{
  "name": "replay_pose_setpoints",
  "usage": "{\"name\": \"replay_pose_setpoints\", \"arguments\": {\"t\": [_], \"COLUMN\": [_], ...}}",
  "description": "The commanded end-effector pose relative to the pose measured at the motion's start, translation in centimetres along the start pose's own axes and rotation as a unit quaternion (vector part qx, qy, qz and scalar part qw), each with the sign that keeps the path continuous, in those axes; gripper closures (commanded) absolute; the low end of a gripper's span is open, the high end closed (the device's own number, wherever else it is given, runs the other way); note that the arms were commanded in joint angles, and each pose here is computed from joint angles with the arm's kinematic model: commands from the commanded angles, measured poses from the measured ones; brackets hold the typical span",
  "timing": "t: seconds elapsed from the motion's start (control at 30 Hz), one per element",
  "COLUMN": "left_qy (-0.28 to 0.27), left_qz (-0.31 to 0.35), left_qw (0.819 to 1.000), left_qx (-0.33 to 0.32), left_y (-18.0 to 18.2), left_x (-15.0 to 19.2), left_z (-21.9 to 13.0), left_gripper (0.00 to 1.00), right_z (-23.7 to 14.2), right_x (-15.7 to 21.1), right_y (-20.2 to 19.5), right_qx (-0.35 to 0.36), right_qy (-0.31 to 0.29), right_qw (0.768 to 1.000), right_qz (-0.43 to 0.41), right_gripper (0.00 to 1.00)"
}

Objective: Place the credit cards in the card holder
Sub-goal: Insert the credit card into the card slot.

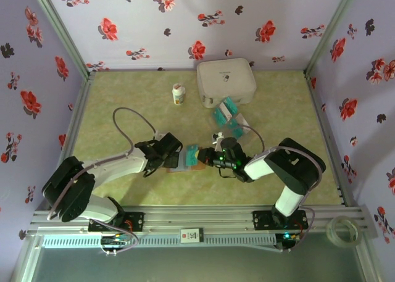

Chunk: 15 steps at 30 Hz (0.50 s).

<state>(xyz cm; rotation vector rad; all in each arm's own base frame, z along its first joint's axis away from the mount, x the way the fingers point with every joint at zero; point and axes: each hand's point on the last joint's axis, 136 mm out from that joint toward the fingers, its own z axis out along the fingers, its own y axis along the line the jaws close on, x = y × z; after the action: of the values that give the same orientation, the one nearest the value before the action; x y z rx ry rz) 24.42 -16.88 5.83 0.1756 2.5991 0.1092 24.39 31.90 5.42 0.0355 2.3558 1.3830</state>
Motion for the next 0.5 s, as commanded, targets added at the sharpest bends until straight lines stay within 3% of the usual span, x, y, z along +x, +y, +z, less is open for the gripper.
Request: {"name": "replay_pose_setpoints", "arguments": {"t": [0.0,0.47], "left_qy": [-0.013,0.004], "left_qz": [0.022,0.056], "left_qw": [1.0,0.998], "left_qx": [0.018,0.001], "left_y": [-1.3,-1.7], "left_x": [-0.7,1.0], "left_z": [-0.8,0.8], "left_gripper": [0.0,0.0], "right_z": [-0.1,-0.2], "right_x": [0.3,0.7], "right_y": [-0.7,-1.3], "right_qx": [0.016,0.022], "right_qy": [-0.003,-0.001], "right_qw": [1.0,1.0], "right_qz": [-0.012,-0.008], "right_gripper": [1.0,1.0]}}
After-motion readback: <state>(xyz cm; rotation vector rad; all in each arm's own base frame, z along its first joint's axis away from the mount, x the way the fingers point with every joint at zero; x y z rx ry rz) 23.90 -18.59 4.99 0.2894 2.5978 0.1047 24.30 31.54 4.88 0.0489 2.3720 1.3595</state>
